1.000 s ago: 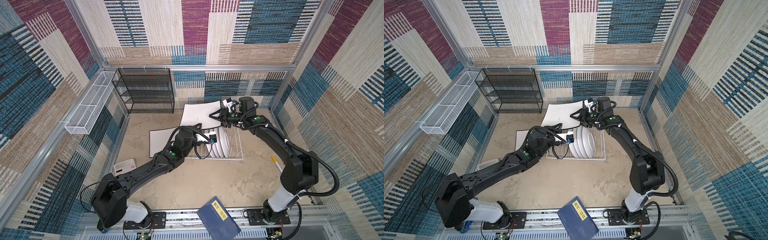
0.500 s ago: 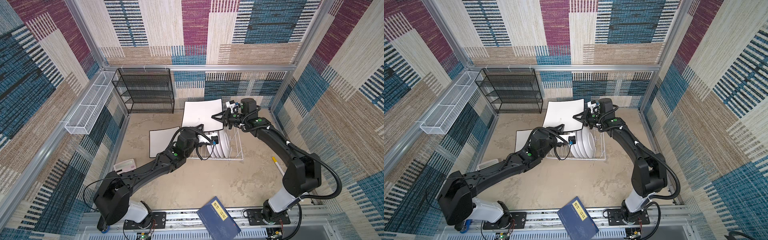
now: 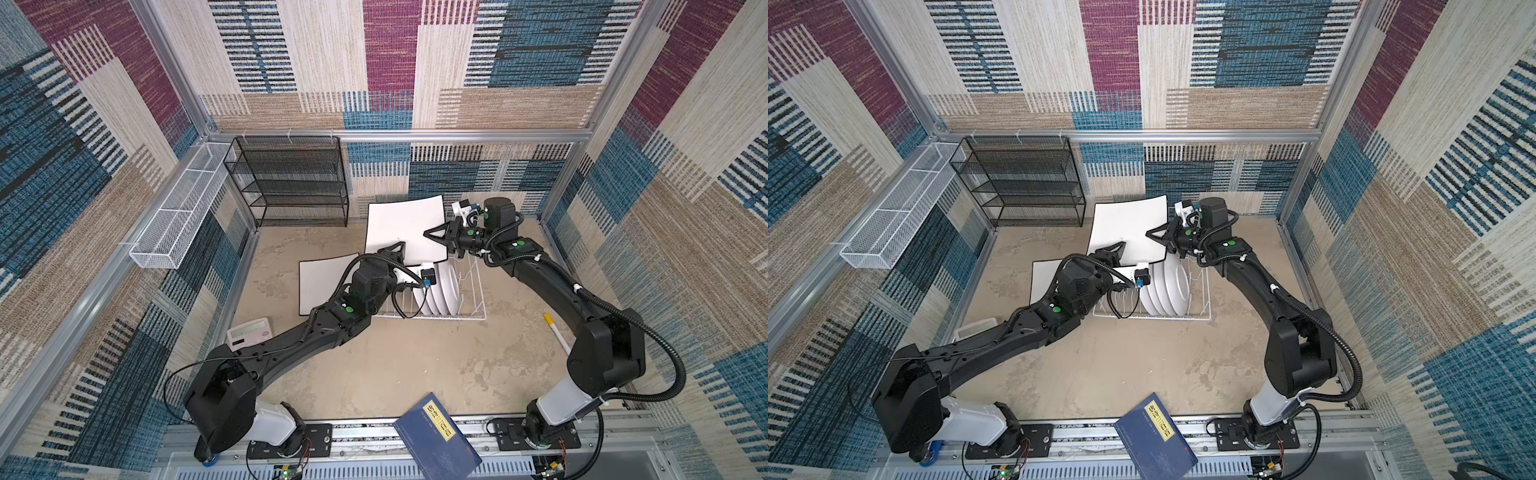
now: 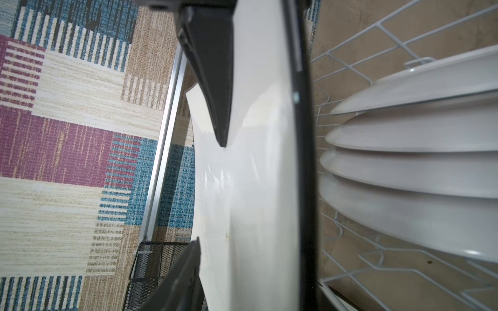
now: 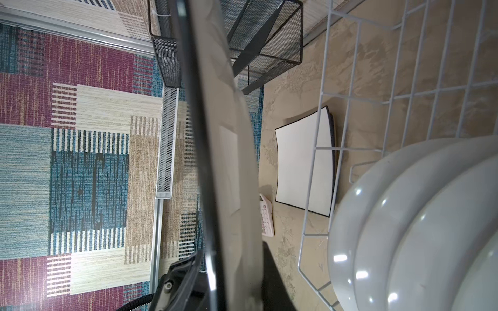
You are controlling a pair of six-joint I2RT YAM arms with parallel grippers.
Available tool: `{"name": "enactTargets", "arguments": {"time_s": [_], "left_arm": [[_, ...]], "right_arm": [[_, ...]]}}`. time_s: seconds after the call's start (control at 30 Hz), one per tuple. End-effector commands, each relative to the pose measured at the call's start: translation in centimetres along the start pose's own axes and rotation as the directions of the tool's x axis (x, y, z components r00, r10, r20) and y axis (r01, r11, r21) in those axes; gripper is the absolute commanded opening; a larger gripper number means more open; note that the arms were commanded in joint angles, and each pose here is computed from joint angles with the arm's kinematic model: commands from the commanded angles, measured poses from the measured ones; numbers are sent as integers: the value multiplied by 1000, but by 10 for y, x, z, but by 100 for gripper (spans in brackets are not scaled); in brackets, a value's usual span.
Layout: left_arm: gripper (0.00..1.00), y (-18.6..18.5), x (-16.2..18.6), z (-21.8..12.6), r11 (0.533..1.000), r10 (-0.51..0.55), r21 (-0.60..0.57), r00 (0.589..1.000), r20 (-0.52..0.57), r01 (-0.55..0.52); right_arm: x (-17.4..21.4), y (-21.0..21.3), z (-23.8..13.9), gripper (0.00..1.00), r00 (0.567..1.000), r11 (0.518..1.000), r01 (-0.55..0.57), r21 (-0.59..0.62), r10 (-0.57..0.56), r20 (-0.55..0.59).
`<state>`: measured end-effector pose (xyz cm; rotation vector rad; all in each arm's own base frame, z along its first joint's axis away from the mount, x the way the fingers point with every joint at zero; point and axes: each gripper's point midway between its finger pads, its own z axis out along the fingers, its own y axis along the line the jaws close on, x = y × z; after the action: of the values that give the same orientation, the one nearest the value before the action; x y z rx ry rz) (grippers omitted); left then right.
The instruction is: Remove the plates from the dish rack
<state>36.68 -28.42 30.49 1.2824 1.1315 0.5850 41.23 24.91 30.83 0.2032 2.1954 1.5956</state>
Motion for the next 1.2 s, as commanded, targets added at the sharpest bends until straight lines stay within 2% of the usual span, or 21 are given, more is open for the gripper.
{"name": "enactTargets", "arguments": {"time_s": [0.0,0.03,0.07,0.17,0.33,0.5,0.6,0.7,0.73,0.8,0.87,0.97,1.07,1.17], "left_arm": [[72,22,0,-5,993,-98,-66,995,-5,98],[90,21,1,-6,993,-101,-58,995,-10,101],[99,19,2,-7,993,-108,-49,994,-15,107],[99,18,4,-13,991,-132,-35,991,-19,131],[99,32,0,-38,959,-284,5,959,-5,284],[99,54,-4,-70,895,-442,61,897,0,442],[98,66,-3,-79,817,-563,109,824,-54,566],[98,83,0,-81,683,-714,121,693,-97,720],[99,91,3,-80,629,-763,111,638,-104,770],[99,106,13,-77,520,-843,77,526,-110,850],[99,119,24,-74,374,-915,82,382,-127,924],[99,134,44,-65,187,-966,67,195,-167,980],[99,140,59,-57,68,-976,47,76,-204,997],[99,135,73,-43,-87,-961,34,-75,-267,996]], "right_arm": [[-18,44,-9,0,990,983,128,-132,-118,81],[-20,46,-9,0,989,982,130,-139,-119,87],[-22,48,-10,0,989,981,131,-144,-118,91],[-28,53,-14,0,985,979,140,-146,-123,121],[-43,55,-25,0,970,979,156,-129,-128,206],[-53,54,-34,0,960,978,166,-124,-132,246],[-55,54,-35,0,954,977,183,-107,-150,261],[-55,53,-37,0,948,976,199,-93,-167,272],[-54,52,-37,0,947,976,199,-89,-169,272],[-53,50,-37,0,947,976,201,-85,-172,270],[-52,49,-37,0,946,975,206,-82,-177,270],[-51,48,-39,0,943,971,227,-73,-201,266],[-48,50,-39,0,940,964,254,-76,-227,256],[-45,50,-39,0,940,960,268,-80,-242,241]]}}
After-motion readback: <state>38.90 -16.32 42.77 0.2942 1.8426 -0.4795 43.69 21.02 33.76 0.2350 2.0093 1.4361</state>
